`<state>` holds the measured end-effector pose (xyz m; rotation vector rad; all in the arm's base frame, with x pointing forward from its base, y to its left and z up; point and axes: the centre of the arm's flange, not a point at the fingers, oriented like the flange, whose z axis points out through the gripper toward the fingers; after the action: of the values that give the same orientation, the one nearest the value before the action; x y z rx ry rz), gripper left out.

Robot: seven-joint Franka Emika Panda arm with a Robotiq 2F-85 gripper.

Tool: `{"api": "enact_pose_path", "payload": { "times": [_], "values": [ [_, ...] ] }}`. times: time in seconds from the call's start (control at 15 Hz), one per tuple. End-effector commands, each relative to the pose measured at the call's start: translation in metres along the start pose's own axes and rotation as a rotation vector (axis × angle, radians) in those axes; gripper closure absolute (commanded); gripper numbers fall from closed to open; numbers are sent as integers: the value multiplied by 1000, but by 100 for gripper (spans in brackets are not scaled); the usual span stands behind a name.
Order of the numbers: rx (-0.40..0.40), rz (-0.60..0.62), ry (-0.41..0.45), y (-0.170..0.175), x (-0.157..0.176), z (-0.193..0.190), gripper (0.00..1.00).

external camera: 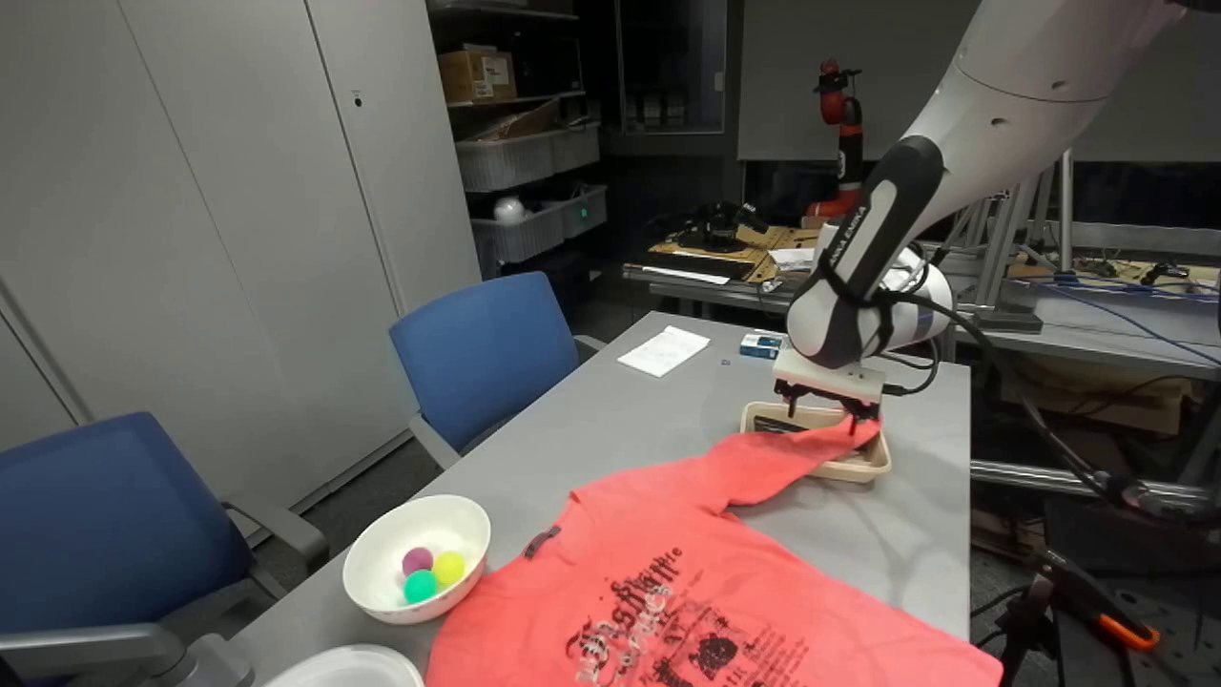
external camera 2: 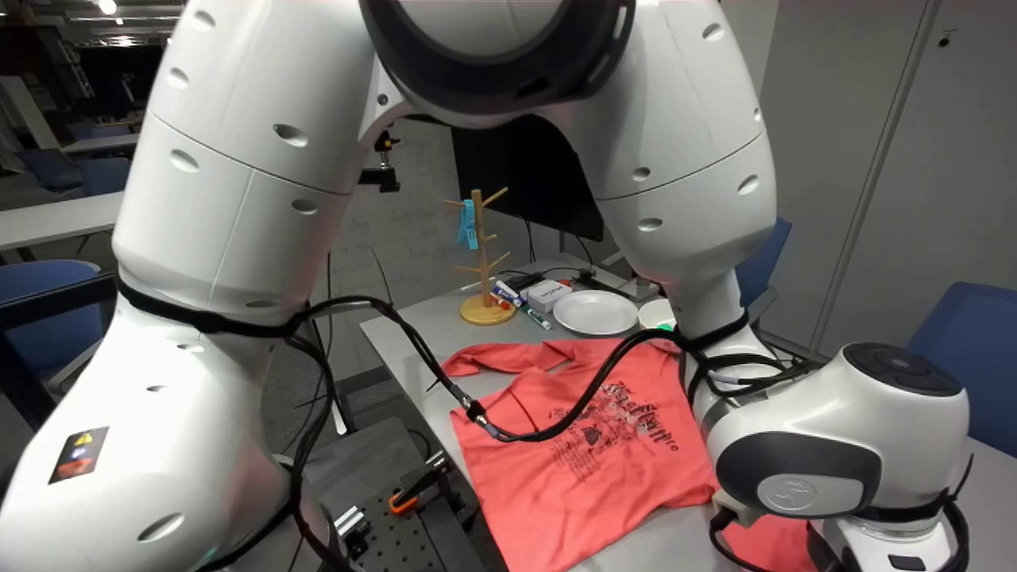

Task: Fold up the peach sweat shirt on the table.

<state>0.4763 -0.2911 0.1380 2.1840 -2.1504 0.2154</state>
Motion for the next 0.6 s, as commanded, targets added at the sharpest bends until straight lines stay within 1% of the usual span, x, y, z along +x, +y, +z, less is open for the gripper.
{"api": "enact_pose_path", "payload": {
  "times": [0.0, 0.33, 0.53],
  "values": [
    [-23, 89, -7, -11, 21, 16, 0],
    [-104, 158, 13, 4, 36, 29, 0],
    [-125, 198, 24, 11, 44, 32, 0]
  ]
}}
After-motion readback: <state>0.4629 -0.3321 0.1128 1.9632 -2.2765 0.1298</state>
